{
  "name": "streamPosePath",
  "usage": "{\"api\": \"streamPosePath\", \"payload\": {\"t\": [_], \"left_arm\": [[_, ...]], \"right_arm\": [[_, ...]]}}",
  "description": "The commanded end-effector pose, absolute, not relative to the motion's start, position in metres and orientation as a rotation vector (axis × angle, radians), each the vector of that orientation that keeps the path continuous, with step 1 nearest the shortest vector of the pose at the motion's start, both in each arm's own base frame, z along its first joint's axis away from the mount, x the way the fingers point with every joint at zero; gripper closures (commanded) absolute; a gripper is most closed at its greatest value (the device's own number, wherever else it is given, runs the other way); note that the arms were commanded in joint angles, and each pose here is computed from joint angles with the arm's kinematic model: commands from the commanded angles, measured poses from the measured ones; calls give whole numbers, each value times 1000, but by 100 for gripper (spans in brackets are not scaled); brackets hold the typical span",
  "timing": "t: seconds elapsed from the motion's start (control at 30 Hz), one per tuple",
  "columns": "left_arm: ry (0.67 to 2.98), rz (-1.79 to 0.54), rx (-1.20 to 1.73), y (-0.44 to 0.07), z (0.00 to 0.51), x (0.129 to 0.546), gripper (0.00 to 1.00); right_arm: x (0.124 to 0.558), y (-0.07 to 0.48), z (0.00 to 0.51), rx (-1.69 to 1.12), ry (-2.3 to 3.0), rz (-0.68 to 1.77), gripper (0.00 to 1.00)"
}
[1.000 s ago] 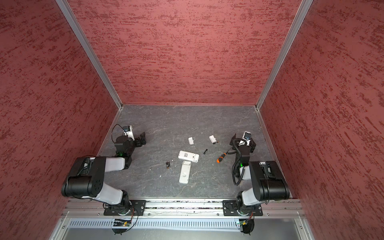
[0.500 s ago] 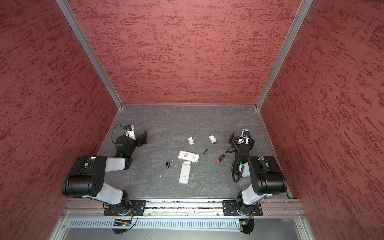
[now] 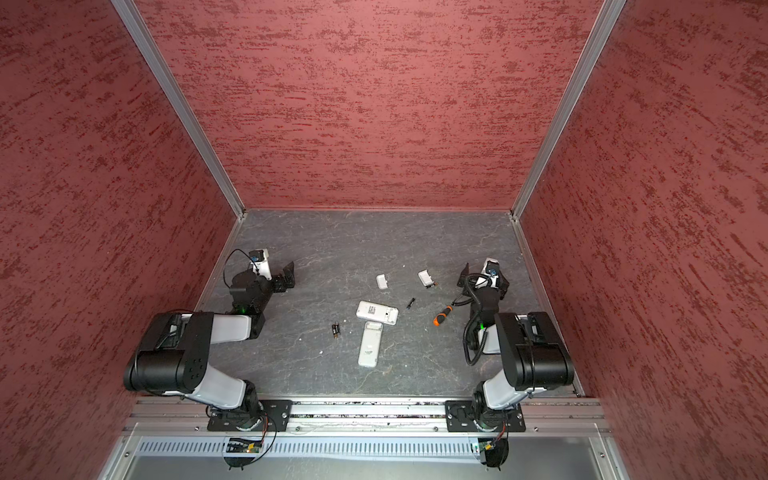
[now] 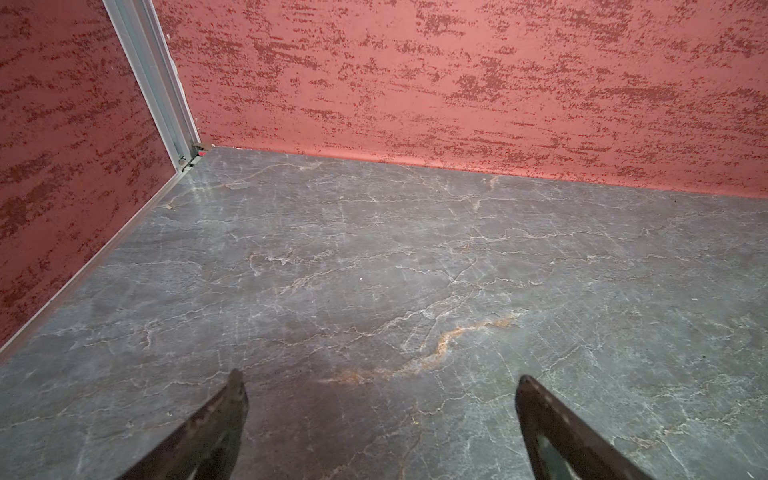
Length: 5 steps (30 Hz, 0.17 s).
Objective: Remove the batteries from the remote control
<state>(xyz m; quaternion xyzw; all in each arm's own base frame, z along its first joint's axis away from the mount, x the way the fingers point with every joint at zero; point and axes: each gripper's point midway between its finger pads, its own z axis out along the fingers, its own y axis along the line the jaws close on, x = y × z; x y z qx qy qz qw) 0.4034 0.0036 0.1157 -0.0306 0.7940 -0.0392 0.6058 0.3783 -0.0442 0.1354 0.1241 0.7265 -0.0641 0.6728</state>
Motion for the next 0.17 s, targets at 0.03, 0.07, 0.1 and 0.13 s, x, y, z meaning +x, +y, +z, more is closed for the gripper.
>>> {"api": "streamPosePath", "payload": {"t": [0.03, 0.07, 0.1, 0.13], "left_arm": [[1836, -79, -62, 4, 113, 402, 1], [1837, -82, -61, 4, 113, 402, 0], [1837, -82, -61, 4, 113, 402, 1], [1837, -81, -60, 4, 113, 402, 1]], "right_arm": [[379, -48, 139, 287, 1624, -156, 1], [379, -47, 139, 285, 1624, -155, 1], [379, -47, 139, 285, 1624, -156, 1], [379, -47, 139, 286, 1624, -155, 1]]}}
